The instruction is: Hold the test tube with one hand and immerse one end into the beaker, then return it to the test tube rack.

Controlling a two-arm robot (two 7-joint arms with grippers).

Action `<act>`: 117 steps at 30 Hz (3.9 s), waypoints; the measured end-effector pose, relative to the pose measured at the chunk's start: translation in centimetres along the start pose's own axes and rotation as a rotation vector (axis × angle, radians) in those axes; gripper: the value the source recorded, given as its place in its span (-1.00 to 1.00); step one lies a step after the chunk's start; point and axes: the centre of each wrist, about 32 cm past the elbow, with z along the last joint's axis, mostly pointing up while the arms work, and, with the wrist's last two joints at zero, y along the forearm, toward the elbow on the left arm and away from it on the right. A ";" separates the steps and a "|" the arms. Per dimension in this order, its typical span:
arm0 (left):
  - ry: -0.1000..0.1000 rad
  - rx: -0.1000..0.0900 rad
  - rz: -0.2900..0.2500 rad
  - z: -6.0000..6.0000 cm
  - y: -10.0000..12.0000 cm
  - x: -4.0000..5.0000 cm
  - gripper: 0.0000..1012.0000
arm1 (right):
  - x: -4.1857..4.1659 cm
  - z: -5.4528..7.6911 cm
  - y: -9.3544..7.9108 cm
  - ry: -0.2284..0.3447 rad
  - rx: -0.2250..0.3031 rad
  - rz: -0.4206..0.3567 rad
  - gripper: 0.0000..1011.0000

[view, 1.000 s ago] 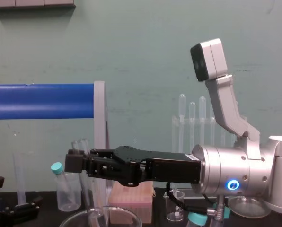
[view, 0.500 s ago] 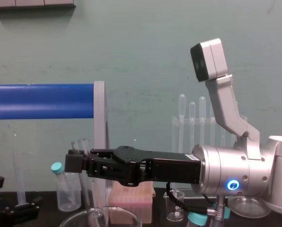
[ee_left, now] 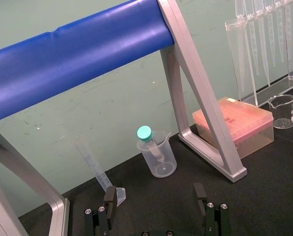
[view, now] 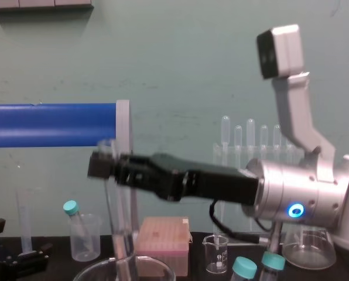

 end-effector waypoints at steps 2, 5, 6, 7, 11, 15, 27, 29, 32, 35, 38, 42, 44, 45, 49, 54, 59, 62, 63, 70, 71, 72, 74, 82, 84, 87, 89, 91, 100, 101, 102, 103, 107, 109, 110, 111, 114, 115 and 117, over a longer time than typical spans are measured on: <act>0.000 0.000 0.000 0.0 0.0 0.00 0.98 | -0.01 0.5 -0.1 -0.022 0.021 0.002 -0.55; 0.000 0.000 0.000 0.0 0.0 0.00 0.98 | -0.04 1.2 -0.3 -0.052 0.052 0.007 -0.55; 0.000 0.000 0.000 0.0 0.0 0.00 0.98 | -0.05 1.4 -0.3 -0.060 0.061 0.007 -0.55; 0.000 0.000 0.000 0.0 0.0 0.00 0.98 | -0.05 1.6 -0.4 -0.069 0.070 0.008 -0.55; 0.000 0.000 0.000 0.0 0.0 0.00 0.98 | -0.07 2.7 -0.7 -0.112 0.133 0.012 -0.55; 0.000 0.000 0.000 0.0 0.0 0.00 0.98 | -0.37 4.4 -1.8 -0.178 0.192 0.001 -0.55; 0.000 0.000 0.000 0.0 0.0 0.00 0.98 | -4.24 7.5 -7.8 -0.287 0.193 -0.214 -0.55; 0.000 0.000 0.000 0.0 0.0 0.00 0.98 | -5.63 7.6 -9.1 -0.284 0.188 -0.274 -0.55; 0.000 0.000 0.000 0.0 0.0 0.00 0.98 | -7.64 7.6 -10.9 -0.275 0.173 -0.355 -0.55; 0.000 0.000 0.000 0.0 0.0 0.00 0.98 | -9.46 7.5 -12.3 -0.262 0.156 -0.424 -0.55; 0.000 0.000 0.000 0.0 0.0 0.00 0.98 | -10.69 7.3 -13.1 -0.249 0.139 -0.471 -0.55; 0.000 0.000 0.000 0.0 0.0 0.00 0.98 | -12.40 6.9 -14.5 -0.227 0.098 -0.546 -0.55; 0.000 0.000 0.000 0.0 0.0 0.00 0.98 | -12.88 6.7 -15.0 -0.215 0.080 -0.571 -0.55; 0.000 0.000 0.000 0.0 0.0 0.00 0.98 | -13.00 6.6 -15.1 -0.210 0.075 -0.577 -0.55; 0.000 0.000 0.000 0.0 0.0 0.00 0.98 | -13.07 6.0 -15.6 -0.185 0.057 -0.597 -0.55; 0.000 0.000 0.000 0.0 0.0 0.00 0.98 | -12.58 5.1 -15.9 -0.146 0.044 -0.602 -0.55; 0.000 0.000 0.000 0.0 0.0 0.00 0.98 | -12.33 4.6 -15.9 -0.121 0.038 -0.600 -0.55; 0.000 0.000 0.000 0.0 0.0 0.00 0.98 | -12.33 4.5 -15.8 -0.112 0.033 -0.599 -0.55; 0.000 0.000 0.000 0.0 0.0 0.00 0.98 | -12.33 4.5 -15.8 -0.112 0.033 -0.599 -0.55; 0.000 0.000 0.000 0.0 0.0 0.00 0.98 | -12.74 4.5 -15.7 -0.099 0.019 -0.605 -0.55; 0.000 0.000 0.000 0.0 0.0 0.00 0.98 | -12.80 4.4 -15.8 -0.094 0.018 -0.608 -0.55; 0.000 0.000 0.000 0.0 0.0 0.00 0.98 | -12.82 4.3 -15.7 -0.091 0.018 -0.609 -0.55; 0.000 0.000 0.000 0.0 0.0 0.00 0.98 | -12.82 4.1 -15.7 -0.085 0.018 -0.609 -0.55; 0.000 0.000 0.000 0.0 0.0 0.00 0.98 | -12.43 3.2 -15.8 -0.050 0.011 -0.607 -0.55; 0.000 0.000 0.000 0.0 0.0 0.00 0.98 | -12.35 3.0 -15.8 -0.045 0.009 -0.605 -0.55; 0.000 0.000 0.000 0.0 0.0 0.00 0.98 | -12.20 2.7 -15.9 -0.032 -0.002 -0.604 -0.55; 0.000 0.000 0.000 0.0 0.0 0.00 0.98 | -12.08 2.5 -15.9 -0.023 -0.021 -0.602 -0.55; 0.000 0.000 0.000 0.0 0.0 0.00 0.98 | -12.02 2.3 -16.0 -0.016 -0.032 -0.602 -0.55; 0.000 0.000 0.000 0.0 0.0 0.00 0.98 | -11.66 1.2 -16.2 0.024 -0.070 -0.592 -0.55; 0.000 0.000 0.000 0.0 0.0 0.00 0.98 | -11.58 1.0 -16.2 0.028 -0.072 -0.589 -0.55; 0.000 0.000 0.000 0.0 0.0 0.00 0.98 | -11.55 0.9 -16.3 0.030 -0.073 -0.588 -0.55; 0.000 0.000 0.000 0.0 0.0 0.00 0.98 | -11.52 0.9 -16.3 0.032 -0.074 -0.586 -0.55; 0.000 0.000 0.000 0.0 0.0 0.00 0.98 | -11.34 0.6 -16.2 0.036 -0.076 -0.579 -0.55; 0.000 0.000 0.000 0.0 0.0 0.00 0.98 | -11.28 0.6 -16.1 0.035 -0.080 -0.577 -0.55; 0.000 0.000 0.000 0.0 0.0 0.00 0.98 | -11.26 0.6 -16.1 0.034 -0.082 -0.576 -0.55; 0.000 0.000 0.000 0.0 0.0 0.00 0.98 | -11.24 0.5 -16.1 0.033 -0.084 -0.575 -0.55; 0.000 0.000 0.000 0.0 0.0 0.00 0.98 | -11.23 0.5 -16.1 0.032 -0.086 -0.574 -0.55; 0.000 0.000 0.000 0.0 0.0 0.00 0.98 | -11.23 0.5 -16.1 0.032 -0.086 -0.574 -0.55; 0.000 0.000 0.000 0.0 0.0 0.00 0.98 | -11.23 0.5 -16.1 0.032 -0.085 -0.574 -0.55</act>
